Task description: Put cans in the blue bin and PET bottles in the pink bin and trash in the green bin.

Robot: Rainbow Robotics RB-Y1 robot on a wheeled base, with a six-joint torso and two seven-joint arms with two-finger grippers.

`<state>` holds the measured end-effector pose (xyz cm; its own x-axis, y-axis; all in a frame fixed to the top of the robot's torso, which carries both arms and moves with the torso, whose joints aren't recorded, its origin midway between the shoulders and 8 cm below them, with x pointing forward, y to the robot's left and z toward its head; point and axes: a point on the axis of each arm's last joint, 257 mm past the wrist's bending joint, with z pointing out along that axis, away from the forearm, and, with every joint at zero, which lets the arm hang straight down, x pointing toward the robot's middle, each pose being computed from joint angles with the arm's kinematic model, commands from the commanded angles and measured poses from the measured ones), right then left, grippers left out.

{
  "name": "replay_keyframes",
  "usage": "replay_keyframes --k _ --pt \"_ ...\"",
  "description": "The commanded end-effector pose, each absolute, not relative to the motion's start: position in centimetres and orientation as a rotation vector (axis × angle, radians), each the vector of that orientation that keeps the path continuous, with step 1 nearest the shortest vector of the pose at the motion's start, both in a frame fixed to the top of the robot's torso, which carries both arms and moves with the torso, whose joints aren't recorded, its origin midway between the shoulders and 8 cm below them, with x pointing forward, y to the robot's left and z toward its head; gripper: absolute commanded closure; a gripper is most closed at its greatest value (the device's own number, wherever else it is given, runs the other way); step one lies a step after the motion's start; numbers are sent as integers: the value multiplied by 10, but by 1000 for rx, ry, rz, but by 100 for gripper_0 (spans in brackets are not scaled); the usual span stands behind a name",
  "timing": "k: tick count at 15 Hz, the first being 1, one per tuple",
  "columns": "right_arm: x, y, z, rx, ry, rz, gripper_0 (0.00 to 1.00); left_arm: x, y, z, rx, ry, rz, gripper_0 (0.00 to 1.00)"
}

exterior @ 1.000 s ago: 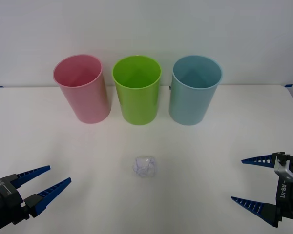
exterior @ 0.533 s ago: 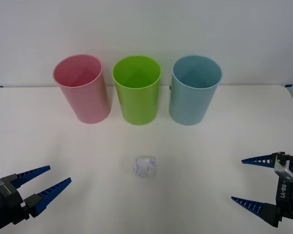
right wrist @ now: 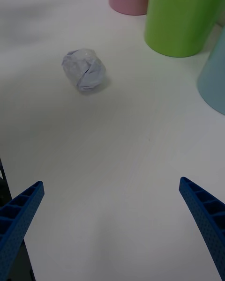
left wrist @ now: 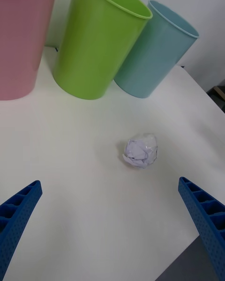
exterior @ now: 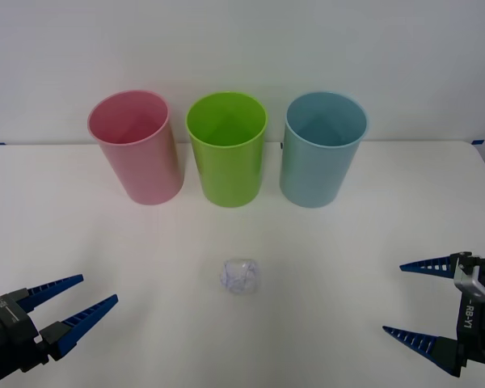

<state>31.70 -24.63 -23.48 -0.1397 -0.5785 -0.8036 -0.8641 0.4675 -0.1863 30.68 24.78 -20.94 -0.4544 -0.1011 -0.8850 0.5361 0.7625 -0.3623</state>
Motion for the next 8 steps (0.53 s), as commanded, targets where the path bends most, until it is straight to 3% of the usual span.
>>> replay_keyframes --k 1,8 --pt "317 -246 -235 -1217 1833 407 0 307 248 -209 332 1912 -763 0" --pt "317 -246 -235 -1217 1833 407 0 298 236 -216 387 1956 -801 0"
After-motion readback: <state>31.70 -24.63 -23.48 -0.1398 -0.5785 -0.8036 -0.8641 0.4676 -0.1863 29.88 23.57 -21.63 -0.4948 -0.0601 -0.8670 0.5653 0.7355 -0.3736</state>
